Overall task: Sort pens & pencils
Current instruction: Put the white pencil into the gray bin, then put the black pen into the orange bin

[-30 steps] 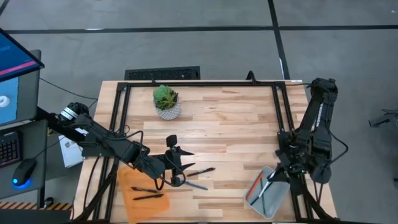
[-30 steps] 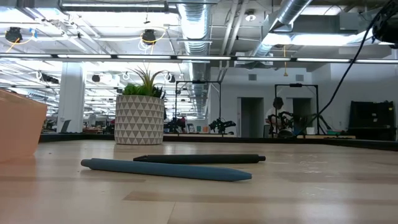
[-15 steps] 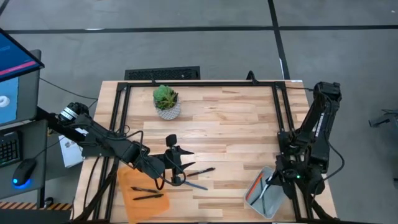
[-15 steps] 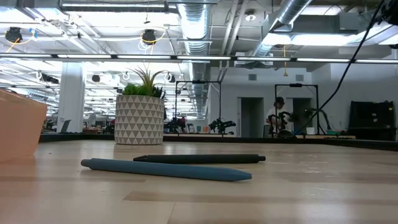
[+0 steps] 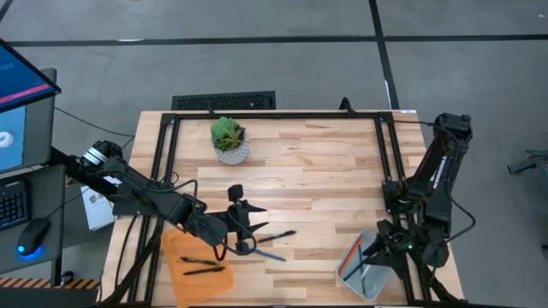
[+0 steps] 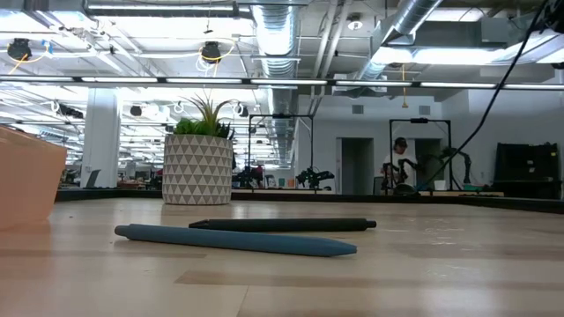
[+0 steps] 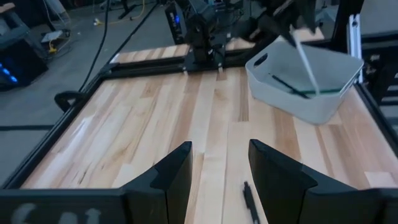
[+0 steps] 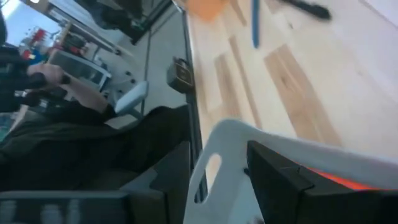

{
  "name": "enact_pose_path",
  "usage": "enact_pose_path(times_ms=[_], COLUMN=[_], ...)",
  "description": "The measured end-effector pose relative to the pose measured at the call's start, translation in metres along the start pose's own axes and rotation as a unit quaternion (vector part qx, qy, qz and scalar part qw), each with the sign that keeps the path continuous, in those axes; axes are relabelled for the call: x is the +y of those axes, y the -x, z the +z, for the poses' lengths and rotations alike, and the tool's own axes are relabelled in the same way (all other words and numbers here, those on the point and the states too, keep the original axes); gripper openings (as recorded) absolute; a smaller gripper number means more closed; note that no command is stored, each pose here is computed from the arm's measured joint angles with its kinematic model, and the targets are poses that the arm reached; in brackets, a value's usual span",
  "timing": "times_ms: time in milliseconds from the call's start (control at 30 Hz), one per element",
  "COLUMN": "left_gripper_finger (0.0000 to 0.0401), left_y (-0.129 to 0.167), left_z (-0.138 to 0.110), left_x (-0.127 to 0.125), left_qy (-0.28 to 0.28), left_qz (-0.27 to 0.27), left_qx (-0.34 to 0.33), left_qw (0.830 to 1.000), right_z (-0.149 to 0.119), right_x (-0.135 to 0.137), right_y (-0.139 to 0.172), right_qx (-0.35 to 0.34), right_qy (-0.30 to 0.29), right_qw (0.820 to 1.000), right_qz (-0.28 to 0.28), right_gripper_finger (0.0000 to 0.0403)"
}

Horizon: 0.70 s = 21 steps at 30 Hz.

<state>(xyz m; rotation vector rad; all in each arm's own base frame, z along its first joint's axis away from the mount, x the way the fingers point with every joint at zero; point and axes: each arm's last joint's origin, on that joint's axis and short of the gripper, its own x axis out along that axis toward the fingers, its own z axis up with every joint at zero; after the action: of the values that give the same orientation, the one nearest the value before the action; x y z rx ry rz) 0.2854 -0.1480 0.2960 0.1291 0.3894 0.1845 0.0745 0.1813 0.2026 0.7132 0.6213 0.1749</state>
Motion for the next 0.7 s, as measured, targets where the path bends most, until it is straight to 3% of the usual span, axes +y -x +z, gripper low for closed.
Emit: enact_pose_path(times_ms=[133,300,500,700], left_gripper_finger=[0.0151,0.0151,0.0151,0.0151], left_y=[0.0,0.001,0.003,-0.002], left_z=[-0.007,-0.016,-0.025,-0.043], left_x=[0.001,0.003,0.006,0.006], left_qy=[-0.001,0.005,-0.008,0.006], left_qz=[0.005,0.016,0.027,0.023], left_qx=[0.028,0.067,0.107,0.117], left_qw=[1.0,0.998,0.994,0.993], right_z=[0.011,0.037,0.081,0.106], right_x=[0.001,-0.007,-0.021,-0.043], right_y=[-0.007,-0.017,-0.035,-0.063], right_qx=[-0.026,-0.07,-0.139,-0.125], right_qy=[0.055,0.13,0.152,0.177], right_qw=[0.998,0.988,0.973,0.966], right_qz=[-0.004,-0.046,-0.102,-0.142], right_gripper_finger=[0.0179,0.0172,0.0165,0.0164])
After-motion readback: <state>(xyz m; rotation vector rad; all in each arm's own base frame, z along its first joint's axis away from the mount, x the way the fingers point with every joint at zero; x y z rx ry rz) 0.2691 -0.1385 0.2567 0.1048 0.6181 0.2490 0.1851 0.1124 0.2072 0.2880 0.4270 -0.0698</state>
